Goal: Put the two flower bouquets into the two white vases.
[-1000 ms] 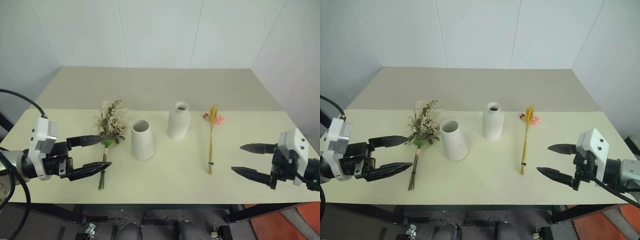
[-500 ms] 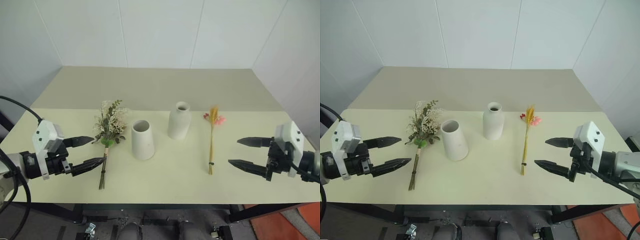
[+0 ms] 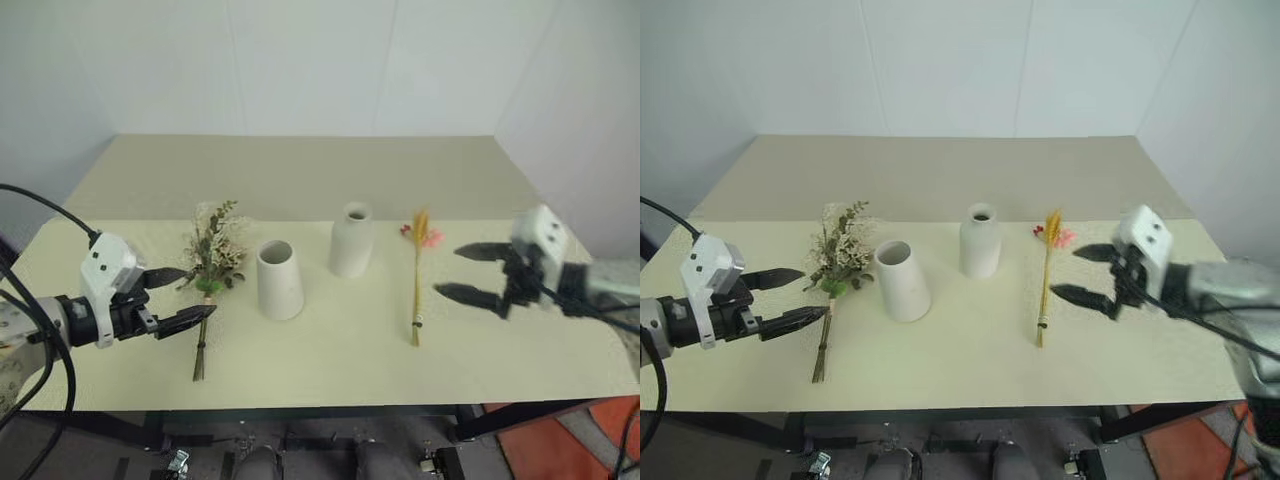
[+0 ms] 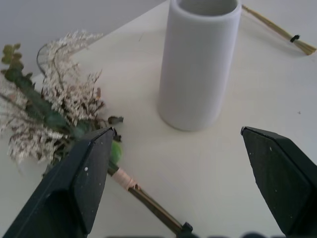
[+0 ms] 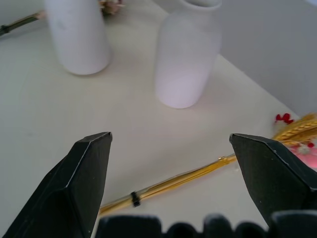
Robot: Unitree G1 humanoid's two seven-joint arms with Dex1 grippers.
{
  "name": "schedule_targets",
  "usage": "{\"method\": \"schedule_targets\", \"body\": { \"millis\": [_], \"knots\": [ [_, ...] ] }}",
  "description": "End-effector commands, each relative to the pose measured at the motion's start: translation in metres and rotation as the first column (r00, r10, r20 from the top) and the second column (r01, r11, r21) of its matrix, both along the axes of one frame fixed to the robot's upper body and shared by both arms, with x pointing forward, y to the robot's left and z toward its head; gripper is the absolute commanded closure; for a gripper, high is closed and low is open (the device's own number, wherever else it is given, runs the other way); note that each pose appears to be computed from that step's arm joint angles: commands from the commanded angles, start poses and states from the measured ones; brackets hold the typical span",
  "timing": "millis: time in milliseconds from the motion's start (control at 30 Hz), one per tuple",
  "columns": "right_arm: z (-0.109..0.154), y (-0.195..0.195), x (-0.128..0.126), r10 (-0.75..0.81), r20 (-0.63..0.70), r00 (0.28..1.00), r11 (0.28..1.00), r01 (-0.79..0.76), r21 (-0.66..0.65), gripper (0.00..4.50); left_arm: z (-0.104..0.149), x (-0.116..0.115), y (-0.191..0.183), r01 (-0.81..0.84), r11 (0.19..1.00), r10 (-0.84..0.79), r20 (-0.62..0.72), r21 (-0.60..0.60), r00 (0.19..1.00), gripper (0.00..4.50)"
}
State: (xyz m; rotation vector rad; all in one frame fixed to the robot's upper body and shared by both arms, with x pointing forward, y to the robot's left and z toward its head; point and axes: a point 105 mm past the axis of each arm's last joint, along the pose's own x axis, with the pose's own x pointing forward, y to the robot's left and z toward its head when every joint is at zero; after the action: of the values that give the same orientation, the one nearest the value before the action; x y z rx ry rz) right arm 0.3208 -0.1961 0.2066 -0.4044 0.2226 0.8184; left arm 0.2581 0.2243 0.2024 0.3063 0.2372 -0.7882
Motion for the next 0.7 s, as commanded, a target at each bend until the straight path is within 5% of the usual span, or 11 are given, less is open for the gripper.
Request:
{"method": "schedule_targets", "body": {
  "millis": [33, 267, 500, 700],
  "knots": [
    [0.002, 0.003, 0.012, -0.029, 0.012, 1.0, 0.999, 0.029, -0.035, 0.0, 0.006, 0.005, 0.002, -0.009, 0.999, 0.009, 0.002, 0.042, 1.0, 0.02],
    [0.01, 0.016, 0.013, 0.048, 0.018, 0.999, 0.999, -0.048, -0.023, 0.0, -0.031, 0.021, 0.017, -0.199, 0.945, 0.27, -0.276, 0.261, 0.922, 0.02],
    [0.002, 0.005, 0.031, -0.065, -0.032, 0.997, 0.995, 0.062, -0.079, 0.0, -0.01, 0.028, -0.002, -0.155, 0.976, 0.185, -0.208, 0.154, 0.96, 0.02],
    [-0.016, -0.001, 0.05, -0.266, -0.254, 0.93, 0.962, 0.24, -0.128, 0.0, 0.019, 0.021, -0.017, -0.022, 0.999, 0.023, -0.035, 0.034, 0.999, 0.02]
  ]
}}
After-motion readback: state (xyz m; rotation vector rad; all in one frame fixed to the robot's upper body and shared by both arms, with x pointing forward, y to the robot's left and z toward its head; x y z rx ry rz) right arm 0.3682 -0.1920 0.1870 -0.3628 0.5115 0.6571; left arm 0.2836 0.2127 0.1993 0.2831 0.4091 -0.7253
